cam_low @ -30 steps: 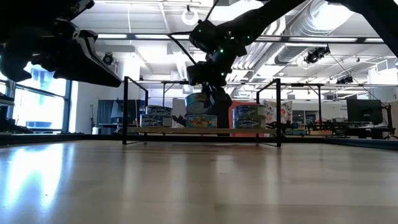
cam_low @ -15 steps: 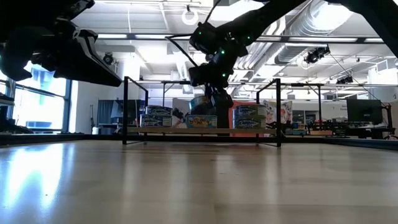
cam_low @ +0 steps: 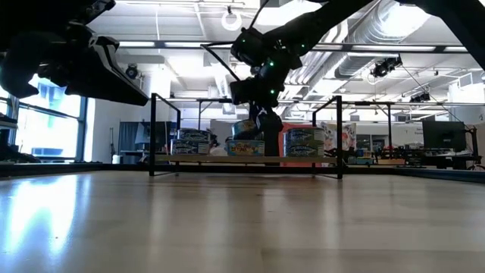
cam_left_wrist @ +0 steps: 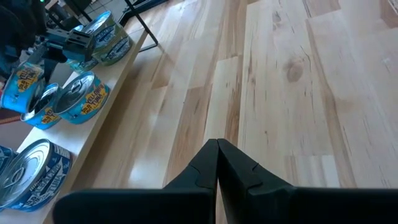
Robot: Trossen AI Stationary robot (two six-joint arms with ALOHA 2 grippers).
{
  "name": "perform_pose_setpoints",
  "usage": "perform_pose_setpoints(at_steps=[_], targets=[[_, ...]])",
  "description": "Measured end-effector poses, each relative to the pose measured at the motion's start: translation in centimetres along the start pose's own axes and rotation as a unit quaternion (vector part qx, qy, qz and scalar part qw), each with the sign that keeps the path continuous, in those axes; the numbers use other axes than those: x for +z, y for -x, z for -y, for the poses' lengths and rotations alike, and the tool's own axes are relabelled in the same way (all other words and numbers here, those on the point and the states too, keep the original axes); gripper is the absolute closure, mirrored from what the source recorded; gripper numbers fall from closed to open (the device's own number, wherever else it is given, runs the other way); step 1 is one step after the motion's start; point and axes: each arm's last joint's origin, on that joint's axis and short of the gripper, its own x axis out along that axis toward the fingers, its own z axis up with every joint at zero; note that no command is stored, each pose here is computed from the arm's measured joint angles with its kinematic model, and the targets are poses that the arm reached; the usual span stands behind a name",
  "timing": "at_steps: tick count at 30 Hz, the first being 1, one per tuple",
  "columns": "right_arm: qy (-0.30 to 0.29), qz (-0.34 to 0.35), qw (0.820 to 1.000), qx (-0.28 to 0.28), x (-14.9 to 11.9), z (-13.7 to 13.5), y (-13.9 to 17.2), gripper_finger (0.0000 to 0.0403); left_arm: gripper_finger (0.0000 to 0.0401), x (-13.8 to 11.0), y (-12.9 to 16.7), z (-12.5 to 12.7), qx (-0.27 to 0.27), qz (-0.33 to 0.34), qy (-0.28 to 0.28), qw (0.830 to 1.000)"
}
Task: Stack canned seafood by type on shelf
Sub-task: Stack the yellow and blue tuna can on top of the other yellow and blue tuna can on the shelf
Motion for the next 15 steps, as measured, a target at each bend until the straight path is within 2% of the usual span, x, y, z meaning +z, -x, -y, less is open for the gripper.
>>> perform_pose_setpoints(at_steps=[15], targets=[[0.0, 0.022, 1.0, 0.015, 0.38, -0.29, 0.25, 0.0153, 0.0401, 0.0, 0.0, 0.0, 0.0, 0.0, 0.003, 1.0]])
